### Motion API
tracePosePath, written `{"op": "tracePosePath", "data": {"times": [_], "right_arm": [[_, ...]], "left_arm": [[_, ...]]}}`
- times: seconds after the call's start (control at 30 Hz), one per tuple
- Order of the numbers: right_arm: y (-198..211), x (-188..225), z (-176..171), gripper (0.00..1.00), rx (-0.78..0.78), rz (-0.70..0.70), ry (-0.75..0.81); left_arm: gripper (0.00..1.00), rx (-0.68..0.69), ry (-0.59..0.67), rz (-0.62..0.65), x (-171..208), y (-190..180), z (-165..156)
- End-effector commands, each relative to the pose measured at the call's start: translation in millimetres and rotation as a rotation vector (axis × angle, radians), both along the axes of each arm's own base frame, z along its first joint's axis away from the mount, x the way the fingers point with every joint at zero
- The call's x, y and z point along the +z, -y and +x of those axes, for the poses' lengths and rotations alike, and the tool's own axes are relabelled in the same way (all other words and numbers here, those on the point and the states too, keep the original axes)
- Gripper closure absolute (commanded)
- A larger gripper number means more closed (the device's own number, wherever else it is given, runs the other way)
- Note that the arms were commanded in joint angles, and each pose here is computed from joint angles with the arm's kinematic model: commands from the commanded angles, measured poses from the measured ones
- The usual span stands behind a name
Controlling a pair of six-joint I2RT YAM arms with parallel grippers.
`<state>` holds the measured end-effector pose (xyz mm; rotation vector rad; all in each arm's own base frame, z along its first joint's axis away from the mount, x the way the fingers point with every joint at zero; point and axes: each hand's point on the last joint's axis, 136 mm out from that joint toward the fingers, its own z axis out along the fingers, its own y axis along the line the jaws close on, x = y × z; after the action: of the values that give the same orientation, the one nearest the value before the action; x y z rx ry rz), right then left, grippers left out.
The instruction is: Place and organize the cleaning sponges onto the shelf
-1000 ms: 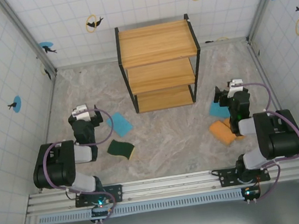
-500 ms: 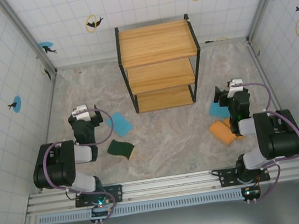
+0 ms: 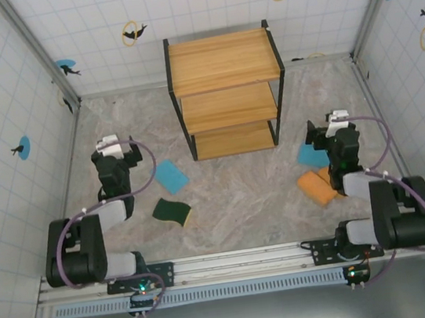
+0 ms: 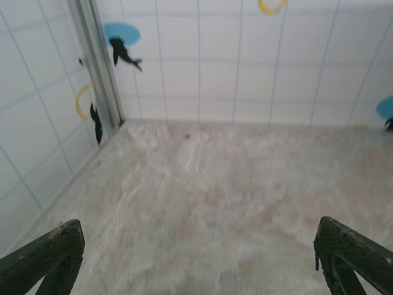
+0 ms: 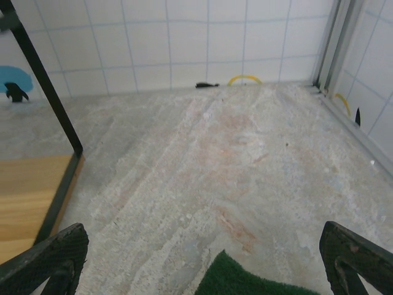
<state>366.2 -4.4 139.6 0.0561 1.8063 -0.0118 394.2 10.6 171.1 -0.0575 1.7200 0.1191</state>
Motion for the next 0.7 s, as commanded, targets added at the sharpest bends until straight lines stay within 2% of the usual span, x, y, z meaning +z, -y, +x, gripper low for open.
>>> {"op": "tracePosePath", "data": {"times": [0.0,0.13,0.23,0.33,0.47,0.67], "right_arm": [[-6.2,25.3,-4.0,0.01,0.036,-0.007,0.003],[-23.9,56.0,-21.0,0.01,0.099,0.017,0.031],[-49.3,73.1,-37.5,0.01,0.185,0.031,0.043],[-82.0,80.3,-54.6,0.01,0.277,0.012,0.038],[-128.0,81.1,-74.9,0.01,0.42,-0.027,0.026],[-167.8,71.6,-96.5,0.01,0.55,-0.047,-0.001]], "left_arm": [[0.02,0.018,-0.057,-0.077,3.5,-0.9,-4.1],[0.02,-0.015,-0.174,-0.207,-0.5,11.4,-5.1],[0.02,-0.045,-0.25,-0.249,-6.8,23.3,-11.3],[0.02,-0.047,-0.272,-0.312,-8.6,28.3,-23.2],[0.02,-0.122,-0.271,-0.407,-3.3,44.0,-36.8],[0.02,-0.176,-0.324,-0.498,-8.3,58.2,-51.0]]}}
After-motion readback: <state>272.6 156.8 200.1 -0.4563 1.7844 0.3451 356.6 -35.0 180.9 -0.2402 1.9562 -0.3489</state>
